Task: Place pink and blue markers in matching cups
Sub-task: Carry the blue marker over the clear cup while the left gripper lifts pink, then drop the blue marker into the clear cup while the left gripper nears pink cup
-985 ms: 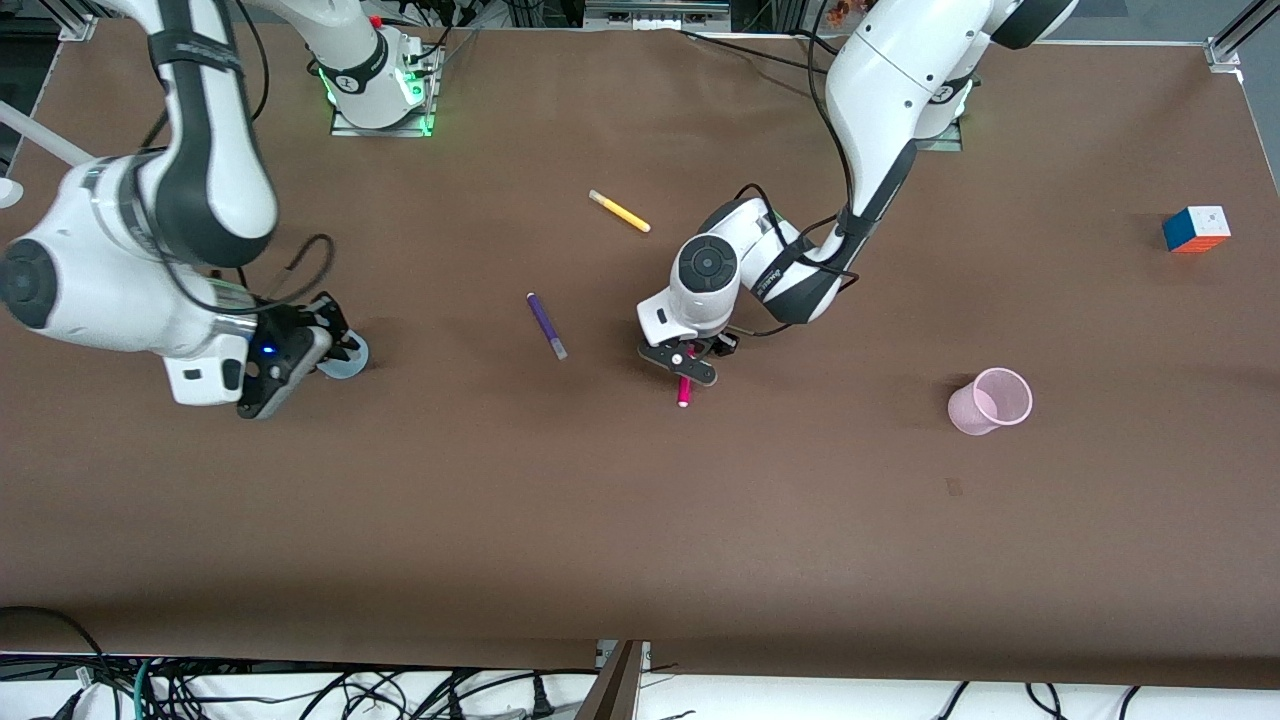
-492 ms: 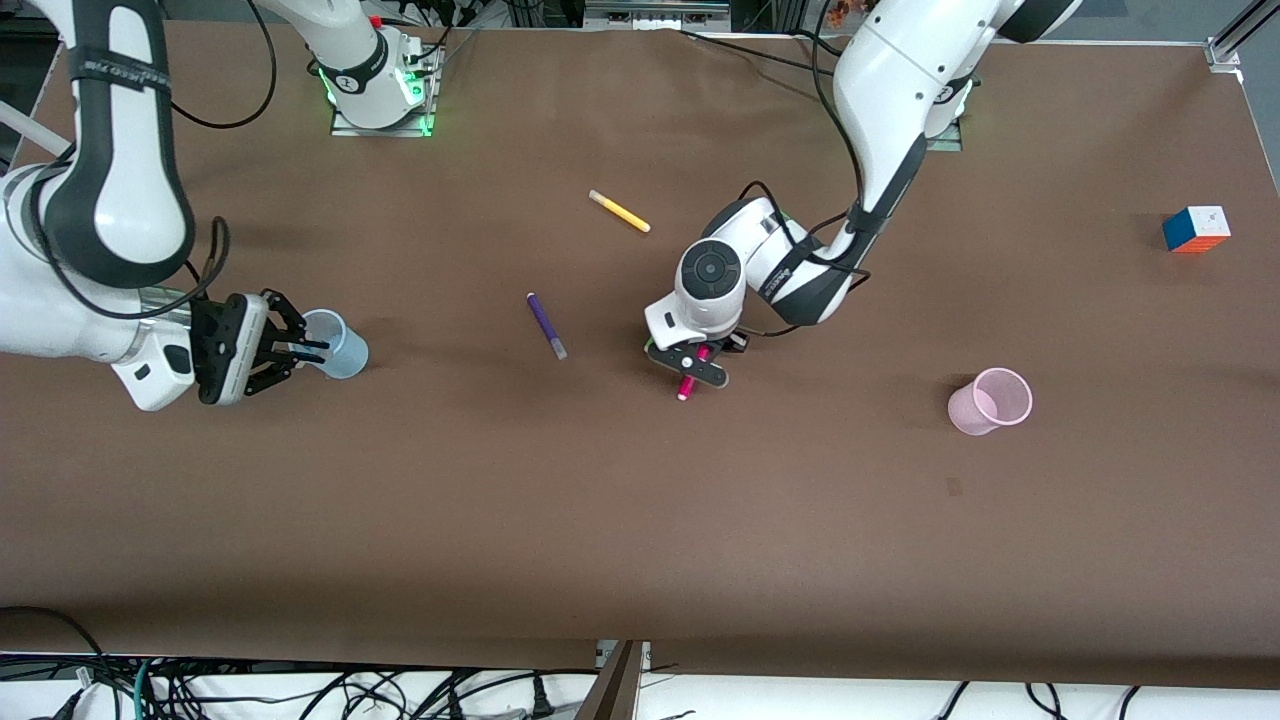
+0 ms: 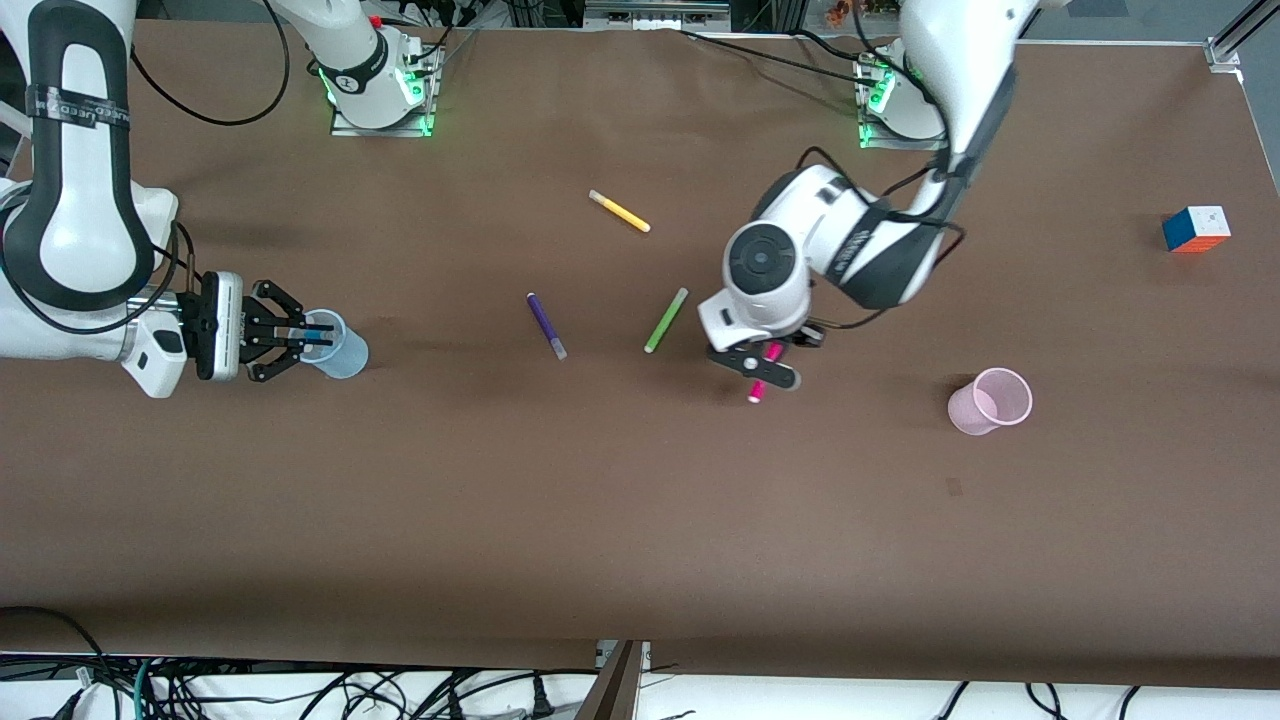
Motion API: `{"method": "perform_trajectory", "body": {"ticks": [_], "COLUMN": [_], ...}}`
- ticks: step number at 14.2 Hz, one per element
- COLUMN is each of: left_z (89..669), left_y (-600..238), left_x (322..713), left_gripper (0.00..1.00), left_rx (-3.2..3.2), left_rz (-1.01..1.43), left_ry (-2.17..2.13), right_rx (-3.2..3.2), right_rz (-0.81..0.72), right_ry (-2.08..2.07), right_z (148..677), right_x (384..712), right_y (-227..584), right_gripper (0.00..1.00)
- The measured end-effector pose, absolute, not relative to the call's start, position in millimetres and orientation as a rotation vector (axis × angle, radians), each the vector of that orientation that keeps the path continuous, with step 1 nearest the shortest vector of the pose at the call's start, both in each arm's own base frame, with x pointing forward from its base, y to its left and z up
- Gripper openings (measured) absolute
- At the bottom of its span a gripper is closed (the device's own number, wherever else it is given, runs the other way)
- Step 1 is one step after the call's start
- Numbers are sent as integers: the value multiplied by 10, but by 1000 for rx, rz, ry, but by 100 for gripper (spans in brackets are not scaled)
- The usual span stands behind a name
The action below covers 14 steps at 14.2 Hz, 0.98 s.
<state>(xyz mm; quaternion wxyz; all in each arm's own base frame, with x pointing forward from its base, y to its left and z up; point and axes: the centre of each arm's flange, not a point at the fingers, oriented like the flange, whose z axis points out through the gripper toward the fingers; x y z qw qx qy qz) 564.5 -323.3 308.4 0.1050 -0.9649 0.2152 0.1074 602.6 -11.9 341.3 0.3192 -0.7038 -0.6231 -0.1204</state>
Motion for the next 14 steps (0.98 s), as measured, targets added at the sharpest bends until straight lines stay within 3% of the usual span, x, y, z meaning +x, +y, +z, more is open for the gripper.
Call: {"method": "perform_trajectory", "body": {"ticks": [4, 7, 14], "left_z": [3475, 3566, 3497], "left_y": [-2178, -1573, -1007], "left_x": [6073, 6129, 6316], "left_gripper": [18, 18, 18], "left_rx": [-2719, -2547, -1952], "left_rz": [464, 651, 841], "left_ry": [824, 860, 1090], "right_rx": [-1767, -1702, -1635], "right_rz": [-333, -360, -418], "right_ry": [-1643, -1663, -1679], "right_z": [3309, 3238, 3121], "right_x": [5897, 5804, 5717], "right_y": [-282, -425, -504], "right_gripper": [15, 15, 15]}}
